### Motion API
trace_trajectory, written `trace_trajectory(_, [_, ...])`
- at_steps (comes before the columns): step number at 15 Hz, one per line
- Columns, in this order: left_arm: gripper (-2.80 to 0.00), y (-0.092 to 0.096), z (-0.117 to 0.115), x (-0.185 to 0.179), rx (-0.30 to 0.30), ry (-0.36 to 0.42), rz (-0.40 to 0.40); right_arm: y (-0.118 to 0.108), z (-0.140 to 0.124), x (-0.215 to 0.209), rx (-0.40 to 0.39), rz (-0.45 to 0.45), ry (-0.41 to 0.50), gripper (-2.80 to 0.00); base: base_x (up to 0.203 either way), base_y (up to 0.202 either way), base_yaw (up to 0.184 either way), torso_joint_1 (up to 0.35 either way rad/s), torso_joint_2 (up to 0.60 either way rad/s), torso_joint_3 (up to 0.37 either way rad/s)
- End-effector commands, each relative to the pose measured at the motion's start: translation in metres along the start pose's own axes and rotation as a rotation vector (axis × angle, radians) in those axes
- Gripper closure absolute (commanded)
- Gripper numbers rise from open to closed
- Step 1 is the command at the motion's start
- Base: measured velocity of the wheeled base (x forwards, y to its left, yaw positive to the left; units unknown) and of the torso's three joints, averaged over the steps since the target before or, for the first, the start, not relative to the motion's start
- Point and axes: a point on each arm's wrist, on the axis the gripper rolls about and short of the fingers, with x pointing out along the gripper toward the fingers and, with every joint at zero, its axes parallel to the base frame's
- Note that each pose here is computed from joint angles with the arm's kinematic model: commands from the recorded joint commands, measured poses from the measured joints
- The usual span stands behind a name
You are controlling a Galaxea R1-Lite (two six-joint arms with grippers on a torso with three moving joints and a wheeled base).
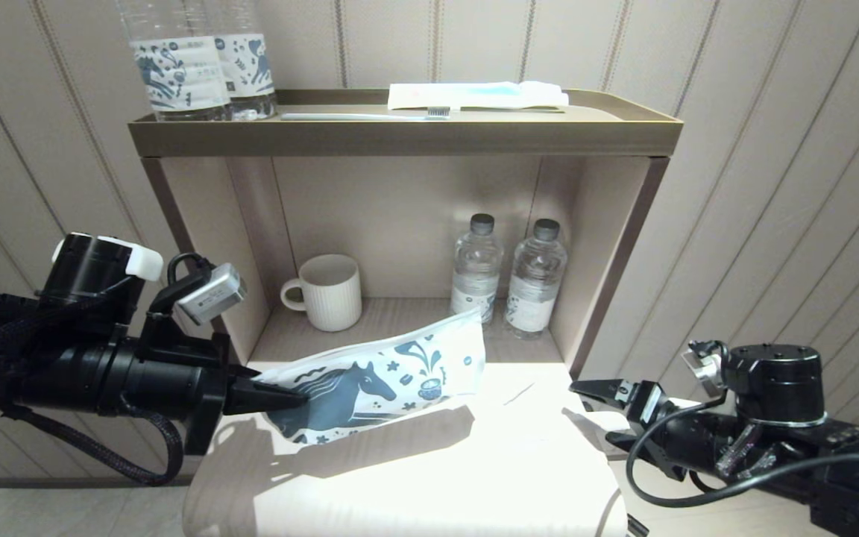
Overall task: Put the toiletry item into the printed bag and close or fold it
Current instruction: Pick up the comb
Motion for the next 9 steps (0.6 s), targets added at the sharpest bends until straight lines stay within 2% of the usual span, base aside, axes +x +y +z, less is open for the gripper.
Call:
trace_trajectory(1, [0.00, 0.0001, -0.0003, 0.0003, 0.001, -0.001, -0.005, -0.0011, 0.0007, 0.0035, 0.006, -0.001, 0.003, -2.80, 0.000, 0.000, 0.000, 0.000, 0.00, 0.000])
trace_trajectory(9, [0.00, -0.0002, -0.0008, 0.0019, -0.002, 0.003, -0.010, -0.0019, 0.0048, 0.0094, 0.010, -0.003, -0.002, -2.80, 0.000, 0.000, 0.000, 0.000, 0.00, 0.000])
